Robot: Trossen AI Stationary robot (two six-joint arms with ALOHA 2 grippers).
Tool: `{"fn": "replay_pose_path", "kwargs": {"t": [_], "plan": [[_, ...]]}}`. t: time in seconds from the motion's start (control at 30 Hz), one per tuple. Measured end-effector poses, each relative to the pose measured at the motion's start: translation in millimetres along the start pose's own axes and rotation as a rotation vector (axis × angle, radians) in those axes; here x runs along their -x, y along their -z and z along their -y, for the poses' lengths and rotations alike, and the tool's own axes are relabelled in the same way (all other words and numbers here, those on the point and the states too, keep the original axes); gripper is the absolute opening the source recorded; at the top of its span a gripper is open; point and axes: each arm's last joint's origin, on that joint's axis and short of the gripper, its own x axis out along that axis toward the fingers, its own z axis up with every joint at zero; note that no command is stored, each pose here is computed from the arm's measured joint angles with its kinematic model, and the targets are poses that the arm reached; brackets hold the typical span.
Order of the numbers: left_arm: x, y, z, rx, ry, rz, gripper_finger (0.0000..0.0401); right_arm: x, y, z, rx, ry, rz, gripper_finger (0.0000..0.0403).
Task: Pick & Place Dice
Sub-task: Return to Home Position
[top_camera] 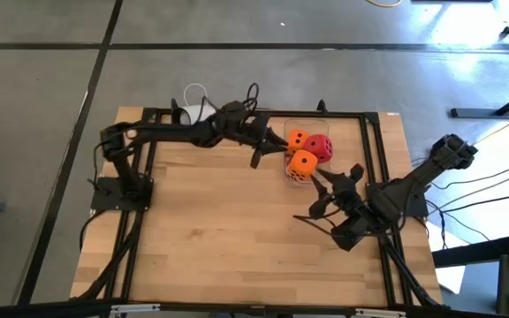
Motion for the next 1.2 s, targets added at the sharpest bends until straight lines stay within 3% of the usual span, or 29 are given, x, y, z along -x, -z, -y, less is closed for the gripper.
{"fn": "replay_pose_path", "kwargs": {"t": [0.27,0.67,0.97,1.1,1.2], "plan": [[33.1,-0.9,53.0,-0.111,-0.156,0.012,0.006,2.9,-11.9,15.6,0.042,0.019,0.037,0.0121],[107.5,25.8,101.6,-0.049,-0.341,0.069,0.0054,-13.9,-20.8,32.1,0.114,0.057,-0.051,0.0103],[156.0,42.5,128.5,-0.007,-0.353,0.148,0.0054,-8.9,-44.9,66.7,0.053,0.031,-0.058,0.0013],[168.9,50.9,135.8,0.019,-0.338,0.151,0.0056,-3.4,-56.2,80.2,0.037,-0.017,-0.052,0.0006],[174.6,58.7,139.8,0.027,-0.327,0.132,0.0055,-0.8,-63.8,81.1,0.058,-0.12,-0.059,0.0008]]}}
